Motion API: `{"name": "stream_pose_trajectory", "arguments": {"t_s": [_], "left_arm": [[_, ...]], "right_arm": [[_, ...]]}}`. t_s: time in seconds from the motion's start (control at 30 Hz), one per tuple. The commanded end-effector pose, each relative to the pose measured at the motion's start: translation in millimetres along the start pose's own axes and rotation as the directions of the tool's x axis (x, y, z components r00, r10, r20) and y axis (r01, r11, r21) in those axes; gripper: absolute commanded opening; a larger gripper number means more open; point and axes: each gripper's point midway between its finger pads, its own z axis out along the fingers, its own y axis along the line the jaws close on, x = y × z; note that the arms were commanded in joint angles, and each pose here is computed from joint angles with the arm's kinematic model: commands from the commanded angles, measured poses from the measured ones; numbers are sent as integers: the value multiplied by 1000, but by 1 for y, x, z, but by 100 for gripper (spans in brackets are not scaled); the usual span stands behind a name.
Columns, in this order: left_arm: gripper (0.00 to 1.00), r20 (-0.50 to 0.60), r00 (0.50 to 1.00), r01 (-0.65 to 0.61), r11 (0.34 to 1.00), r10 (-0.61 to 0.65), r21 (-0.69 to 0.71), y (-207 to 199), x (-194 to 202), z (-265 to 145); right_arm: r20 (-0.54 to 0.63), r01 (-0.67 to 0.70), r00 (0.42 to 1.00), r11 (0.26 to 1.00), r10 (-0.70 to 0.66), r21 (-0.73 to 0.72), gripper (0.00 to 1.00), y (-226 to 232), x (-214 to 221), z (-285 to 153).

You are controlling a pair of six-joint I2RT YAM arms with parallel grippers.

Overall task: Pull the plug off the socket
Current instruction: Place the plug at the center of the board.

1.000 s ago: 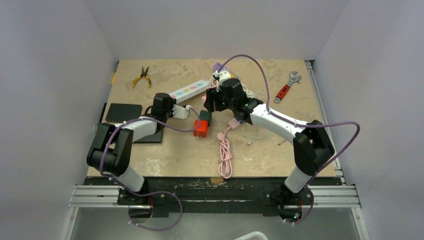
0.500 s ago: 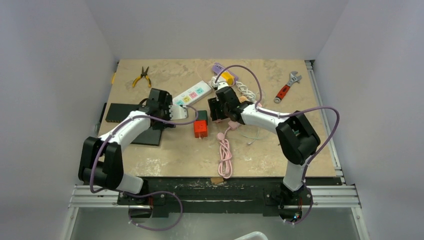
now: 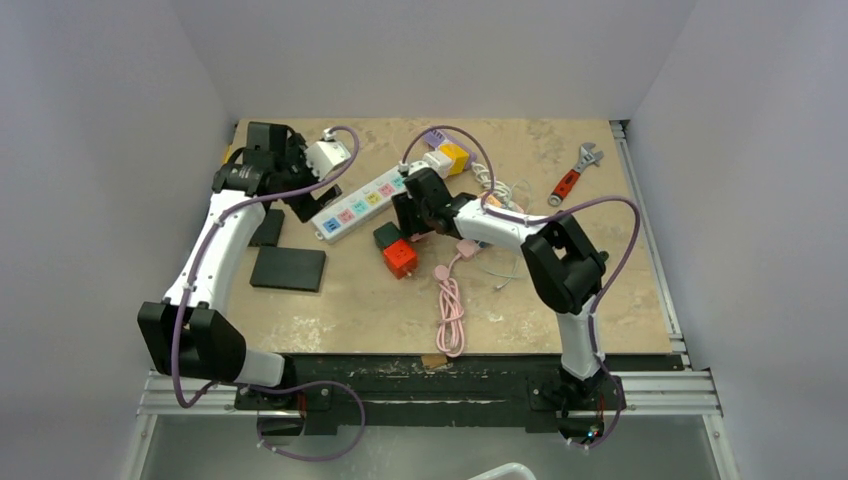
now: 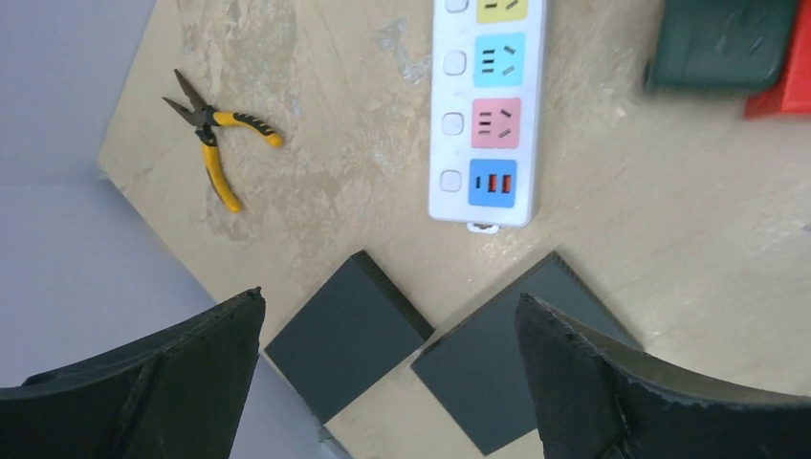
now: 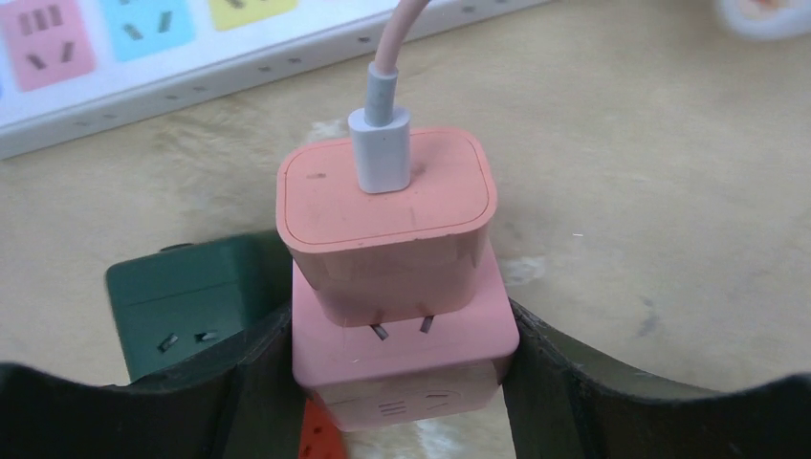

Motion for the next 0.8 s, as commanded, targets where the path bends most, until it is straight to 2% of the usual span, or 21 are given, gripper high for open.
{"name": "stream_pose_trajectory", "arguments": {"t_s": [0.0,0.07,0.2,0.3,0.5,0.6,0.77], "left_arm": [[100,55,987,144,986,-149,89,-16,-15,-22],[100,59,984,161,982,-167,98,-16,-16,-24],[100,66,980,182,977,-190,108,-17,-18,-26],[100,67,978,191,974,-200,121,-20,-18,-25],[100,58,976,201,967,-212,153,-29,-17,-21],[100,51,979,189,968,-199,165,-35,-18,-20],[100,54,985,152,971,-164,185,-44,-28,-24]], "right_arm": [[-48,52,997,988,-60,-143,0,72,13,-6],[-68,63,995,984,-75,-169,0,92,18,-5],[-88,49,994,984,-65,-173,33,103,21,-6],[-68,40,997,993,-48,-113,59,90,10,-13],[-5,47,999,996,-48,-69,92,73,-20,-40],[5,58,998,997,-58,-55,98,67,-28,-54],[52,52,997,998,-50,-40,99,58,-42,-84]]}}
